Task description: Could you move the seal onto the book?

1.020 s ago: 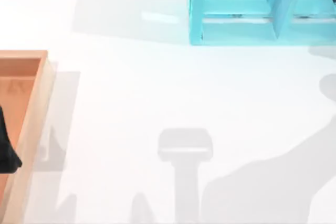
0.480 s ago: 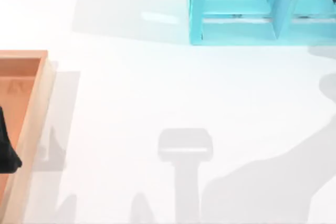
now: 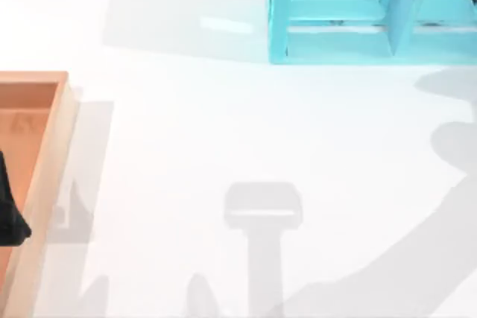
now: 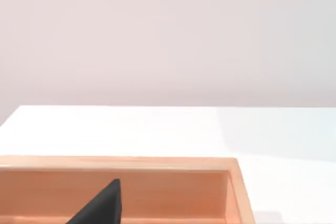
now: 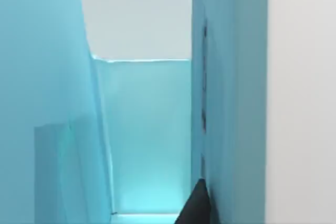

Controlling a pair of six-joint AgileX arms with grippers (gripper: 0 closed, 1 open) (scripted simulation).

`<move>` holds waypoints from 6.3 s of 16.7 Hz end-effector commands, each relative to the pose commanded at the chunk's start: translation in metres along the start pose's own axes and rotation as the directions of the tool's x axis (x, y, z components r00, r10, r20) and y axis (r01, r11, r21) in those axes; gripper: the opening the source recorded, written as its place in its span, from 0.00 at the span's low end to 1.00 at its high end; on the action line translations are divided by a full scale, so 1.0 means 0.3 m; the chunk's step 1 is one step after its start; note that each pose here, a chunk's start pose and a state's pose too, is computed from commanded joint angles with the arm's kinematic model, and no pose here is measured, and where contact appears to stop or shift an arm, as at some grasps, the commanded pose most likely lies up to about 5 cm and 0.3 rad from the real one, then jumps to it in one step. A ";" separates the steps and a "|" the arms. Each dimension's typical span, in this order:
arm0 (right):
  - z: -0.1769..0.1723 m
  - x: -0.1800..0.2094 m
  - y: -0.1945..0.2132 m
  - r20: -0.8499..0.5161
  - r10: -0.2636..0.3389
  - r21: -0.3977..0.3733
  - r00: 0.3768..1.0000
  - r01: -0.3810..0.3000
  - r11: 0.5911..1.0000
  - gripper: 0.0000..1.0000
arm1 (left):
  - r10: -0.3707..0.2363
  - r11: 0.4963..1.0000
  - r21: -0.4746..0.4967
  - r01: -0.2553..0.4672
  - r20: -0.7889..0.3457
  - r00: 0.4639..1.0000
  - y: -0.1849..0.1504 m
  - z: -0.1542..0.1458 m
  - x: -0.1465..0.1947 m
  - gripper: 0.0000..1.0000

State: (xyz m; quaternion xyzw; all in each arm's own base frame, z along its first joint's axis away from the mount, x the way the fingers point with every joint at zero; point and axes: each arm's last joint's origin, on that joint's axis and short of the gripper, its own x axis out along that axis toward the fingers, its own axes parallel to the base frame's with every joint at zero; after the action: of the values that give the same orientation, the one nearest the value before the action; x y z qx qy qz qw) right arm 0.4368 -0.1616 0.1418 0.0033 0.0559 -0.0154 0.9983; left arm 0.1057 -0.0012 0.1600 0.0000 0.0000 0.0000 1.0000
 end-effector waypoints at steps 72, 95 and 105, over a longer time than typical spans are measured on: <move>-0.238 -0.882 1.748 -0.156 0.144 -0.988 0.977 -0.155 -0.018 0.30 | 0.000 1.000 0.000 0.000 0.000 1.000 0.000 0.000 0.000 1.00; -0.221 -0.968 1.784 -0.160 0.152 -0.986 0.975 -0.164 0.016 1.00 | 0.000 1.000 0.000 0.000 0.000 1.000 0.000 0.000 0.000 1.00; -0.266 -1.353 1.748 -0.168 0.138 -0.986 0.976 -0.167 -0.020 1.00 | 0.000 1.000 0.000 0.000 0.000 1.000 0.000 0.000 0.000 1.00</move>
State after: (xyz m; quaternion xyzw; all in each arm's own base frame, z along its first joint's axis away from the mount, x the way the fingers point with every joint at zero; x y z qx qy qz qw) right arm 0.0412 0.3755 0.1103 -0.6959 0.0599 0.1374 0.7023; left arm 0.1057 -0.0012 0.1600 0.0000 0.0000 0.0000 1.0000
